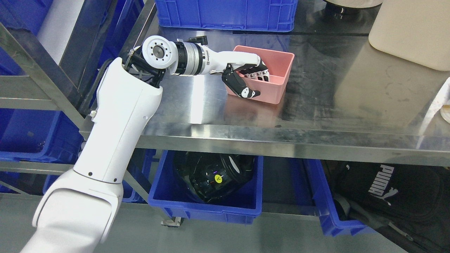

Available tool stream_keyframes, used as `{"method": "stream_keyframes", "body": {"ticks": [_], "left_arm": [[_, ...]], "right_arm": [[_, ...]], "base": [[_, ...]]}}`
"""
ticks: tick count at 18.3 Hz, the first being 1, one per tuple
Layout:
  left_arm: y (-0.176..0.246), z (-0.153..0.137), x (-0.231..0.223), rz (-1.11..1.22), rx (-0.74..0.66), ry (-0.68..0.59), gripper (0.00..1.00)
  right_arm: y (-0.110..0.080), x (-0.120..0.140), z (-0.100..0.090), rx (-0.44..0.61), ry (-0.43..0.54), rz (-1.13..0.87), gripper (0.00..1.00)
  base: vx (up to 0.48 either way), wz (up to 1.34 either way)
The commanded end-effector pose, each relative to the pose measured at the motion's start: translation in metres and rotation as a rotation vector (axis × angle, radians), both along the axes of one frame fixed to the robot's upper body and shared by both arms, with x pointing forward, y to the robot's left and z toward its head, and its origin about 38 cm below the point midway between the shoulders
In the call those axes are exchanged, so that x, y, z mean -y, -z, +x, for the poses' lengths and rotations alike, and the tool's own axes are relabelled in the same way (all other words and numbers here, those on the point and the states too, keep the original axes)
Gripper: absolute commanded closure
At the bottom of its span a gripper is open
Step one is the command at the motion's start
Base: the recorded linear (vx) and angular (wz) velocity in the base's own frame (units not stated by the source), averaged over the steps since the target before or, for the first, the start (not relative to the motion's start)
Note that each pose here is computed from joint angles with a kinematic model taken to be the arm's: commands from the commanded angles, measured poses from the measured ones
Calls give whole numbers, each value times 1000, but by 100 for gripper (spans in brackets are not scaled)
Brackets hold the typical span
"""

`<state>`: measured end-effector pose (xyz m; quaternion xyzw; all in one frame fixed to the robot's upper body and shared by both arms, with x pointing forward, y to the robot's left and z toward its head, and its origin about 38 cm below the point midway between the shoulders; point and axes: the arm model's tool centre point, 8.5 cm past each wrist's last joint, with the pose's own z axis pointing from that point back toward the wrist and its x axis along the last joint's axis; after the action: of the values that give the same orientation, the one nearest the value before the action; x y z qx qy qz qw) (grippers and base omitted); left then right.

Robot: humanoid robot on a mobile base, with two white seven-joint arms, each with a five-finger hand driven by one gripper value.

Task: Place storage box into left shelf container
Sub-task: 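Lift the pink box off the shelf with the left hand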

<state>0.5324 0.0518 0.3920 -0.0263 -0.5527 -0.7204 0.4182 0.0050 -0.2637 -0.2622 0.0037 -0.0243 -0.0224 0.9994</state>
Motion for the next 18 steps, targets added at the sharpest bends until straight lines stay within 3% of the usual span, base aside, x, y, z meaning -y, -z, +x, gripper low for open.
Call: {"method": "stream_keyframes", "body": {"ticks": [1,5,8,11,18], "left_arm": [[-22,17,-45,-182,30,-48,99],[-66,2,-67,-324,202,-43,100],[-78,-17,-70,-332,357,39,100],[-78,-39,-68,-308,520,135,100],[-51,-81,-82,-319,668,178,100]], "right_arm": [[-2,-3,-10,0,-4,157,0],[-2,-3,-10,0,-4,157,0],[-2,-3,-10,0,-4,157,0],[-2,-3,-10,0,-4,157,0],[-2,-3,-10,0,-4,157,0]], "base": [[0,0],[0,0],[0,0],[0,0],[0,0]]}}
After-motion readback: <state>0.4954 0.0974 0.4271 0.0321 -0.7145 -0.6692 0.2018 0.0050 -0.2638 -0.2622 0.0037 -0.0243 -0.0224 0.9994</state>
